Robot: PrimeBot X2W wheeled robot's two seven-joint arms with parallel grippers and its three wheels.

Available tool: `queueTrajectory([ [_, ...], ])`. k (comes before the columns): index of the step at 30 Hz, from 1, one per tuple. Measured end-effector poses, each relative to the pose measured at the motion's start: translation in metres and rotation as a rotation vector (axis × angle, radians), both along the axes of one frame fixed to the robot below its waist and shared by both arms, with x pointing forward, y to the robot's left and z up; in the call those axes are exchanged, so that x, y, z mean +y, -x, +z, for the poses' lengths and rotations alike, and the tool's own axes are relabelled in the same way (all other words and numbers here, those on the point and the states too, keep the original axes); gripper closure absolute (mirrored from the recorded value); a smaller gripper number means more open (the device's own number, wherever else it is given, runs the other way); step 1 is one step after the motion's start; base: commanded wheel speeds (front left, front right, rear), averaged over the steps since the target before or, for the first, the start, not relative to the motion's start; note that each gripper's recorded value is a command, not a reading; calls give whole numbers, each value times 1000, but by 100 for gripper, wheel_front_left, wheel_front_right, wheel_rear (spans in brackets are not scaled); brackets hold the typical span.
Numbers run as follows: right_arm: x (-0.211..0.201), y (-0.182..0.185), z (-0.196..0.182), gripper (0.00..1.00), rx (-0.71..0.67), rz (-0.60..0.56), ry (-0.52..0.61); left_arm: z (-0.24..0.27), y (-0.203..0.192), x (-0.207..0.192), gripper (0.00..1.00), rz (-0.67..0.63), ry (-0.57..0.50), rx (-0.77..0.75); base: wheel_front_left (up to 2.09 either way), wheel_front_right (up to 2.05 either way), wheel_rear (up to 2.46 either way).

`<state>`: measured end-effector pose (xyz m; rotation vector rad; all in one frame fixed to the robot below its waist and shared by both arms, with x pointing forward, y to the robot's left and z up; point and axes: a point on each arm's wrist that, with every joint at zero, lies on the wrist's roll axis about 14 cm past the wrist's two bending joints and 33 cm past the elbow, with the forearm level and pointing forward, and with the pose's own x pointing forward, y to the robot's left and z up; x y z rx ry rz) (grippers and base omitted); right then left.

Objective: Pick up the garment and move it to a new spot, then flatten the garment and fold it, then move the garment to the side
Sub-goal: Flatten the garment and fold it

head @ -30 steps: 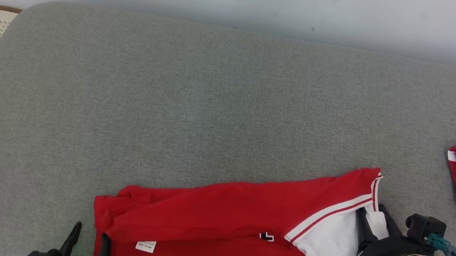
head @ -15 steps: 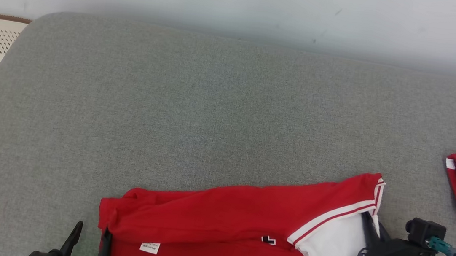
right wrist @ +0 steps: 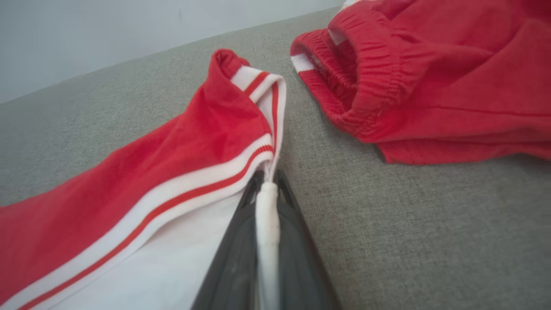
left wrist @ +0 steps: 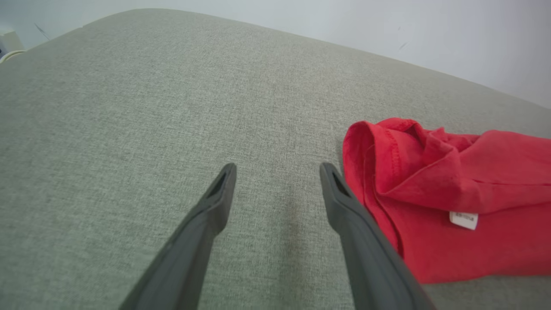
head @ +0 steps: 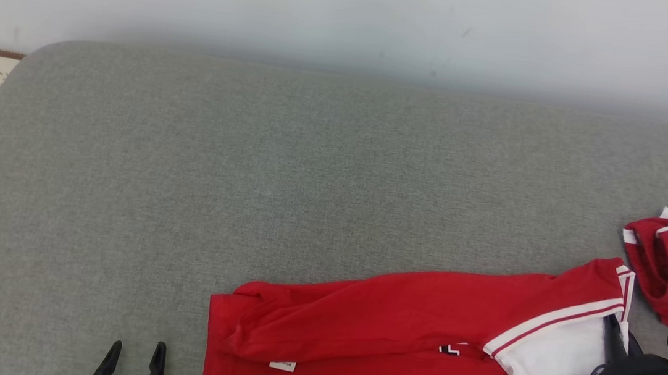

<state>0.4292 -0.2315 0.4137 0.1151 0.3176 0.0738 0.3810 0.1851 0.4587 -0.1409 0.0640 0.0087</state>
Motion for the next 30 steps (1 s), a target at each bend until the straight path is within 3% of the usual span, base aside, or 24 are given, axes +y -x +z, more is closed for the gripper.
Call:
queueTrajectory([
  [12, 69, 13, 46, 100, -123, 220, -49, 6, 1, -19, 0, -51, 12, -18, 0, 0, 0],
  [23, 181, 64, 80, 100, -57, 565, -234, 11, 10, -29, 0, -73, 30, -31, 0, 0, 0],
  [30, 241, 82, 73, 100, 9, 736, -264, 9, 19, -23, 0, -52, 32, -24, 0, 0, 0],
])
